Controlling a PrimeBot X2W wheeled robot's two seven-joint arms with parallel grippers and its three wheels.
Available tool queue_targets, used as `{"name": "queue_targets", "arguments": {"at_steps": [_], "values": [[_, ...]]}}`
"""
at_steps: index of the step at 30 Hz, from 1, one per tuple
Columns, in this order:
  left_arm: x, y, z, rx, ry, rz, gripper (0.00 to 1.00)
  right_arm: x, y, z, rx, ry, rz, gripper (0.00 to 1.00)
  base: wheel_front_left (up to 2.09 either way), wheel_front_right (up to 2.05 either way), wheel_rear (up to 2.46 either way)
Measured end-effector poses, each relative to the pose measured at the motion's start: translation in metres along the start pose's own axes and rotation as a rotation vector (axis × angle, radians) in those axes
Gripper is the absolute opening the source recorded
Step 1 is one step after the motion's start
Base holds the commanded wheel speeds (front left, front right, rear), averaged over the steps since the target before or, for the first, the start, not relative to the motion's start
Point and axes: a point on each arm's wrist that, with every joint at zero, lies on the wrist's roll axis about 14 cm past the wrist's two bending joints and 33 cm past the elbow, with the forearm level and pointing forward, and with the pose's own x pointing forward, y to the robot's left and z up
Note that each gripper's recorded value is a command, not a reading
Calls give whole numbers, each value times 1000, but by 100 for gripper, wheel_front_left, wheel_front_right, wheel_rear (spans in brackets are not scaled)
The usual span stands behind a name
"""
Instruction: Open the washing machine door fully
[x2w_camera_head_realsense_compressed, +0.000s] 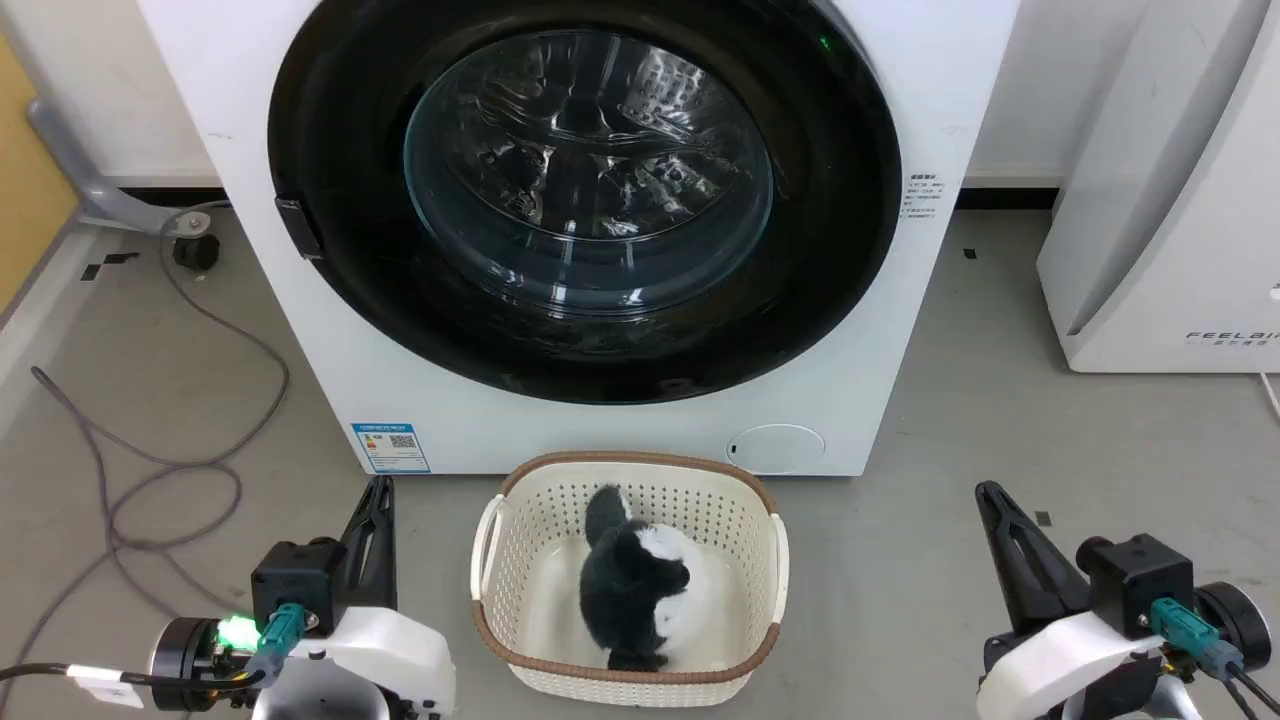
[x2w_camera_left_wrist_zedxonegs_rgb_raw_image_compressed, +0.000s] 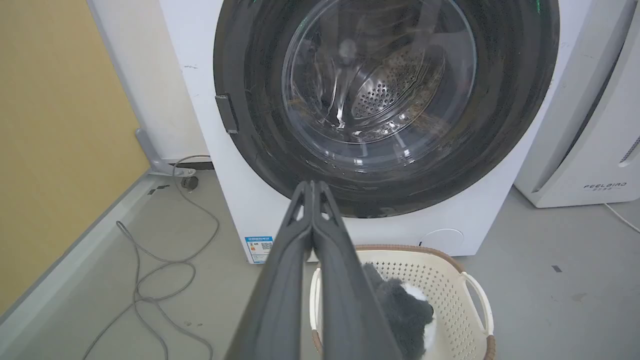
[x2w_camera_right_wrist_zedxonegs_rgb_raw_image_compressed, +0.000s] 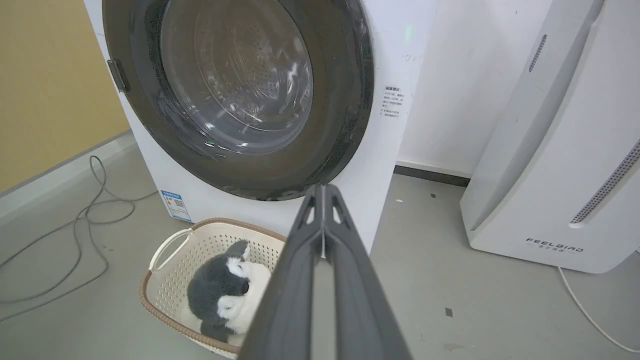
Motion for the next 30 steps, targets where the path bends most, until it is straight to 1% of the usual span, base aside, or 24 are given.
{"name": "queue_targets", "arguments": {"at_steps": [21,22,23,24,25,30], "values": [[0,0,0,0,0,0,0,0,0,0,0,0,0,0,0,0,0],[0,0,0,0,0,0,100,0,0,0,0,0,0,100,0,0,0],[0,0,0,0,0,0,0,0,0,0,0,0,0,0,0,0,0],[0,0,0,0,0,0,0,0,0,0,0,0,0,0,0,0,0],[0,0,0,0,1,0,100,0,0,0,0,0,0,100,0,0,0],[0,0,0,0,1,1,100,0,-1,0,4,-1,-2,100,0,0,0]]}}
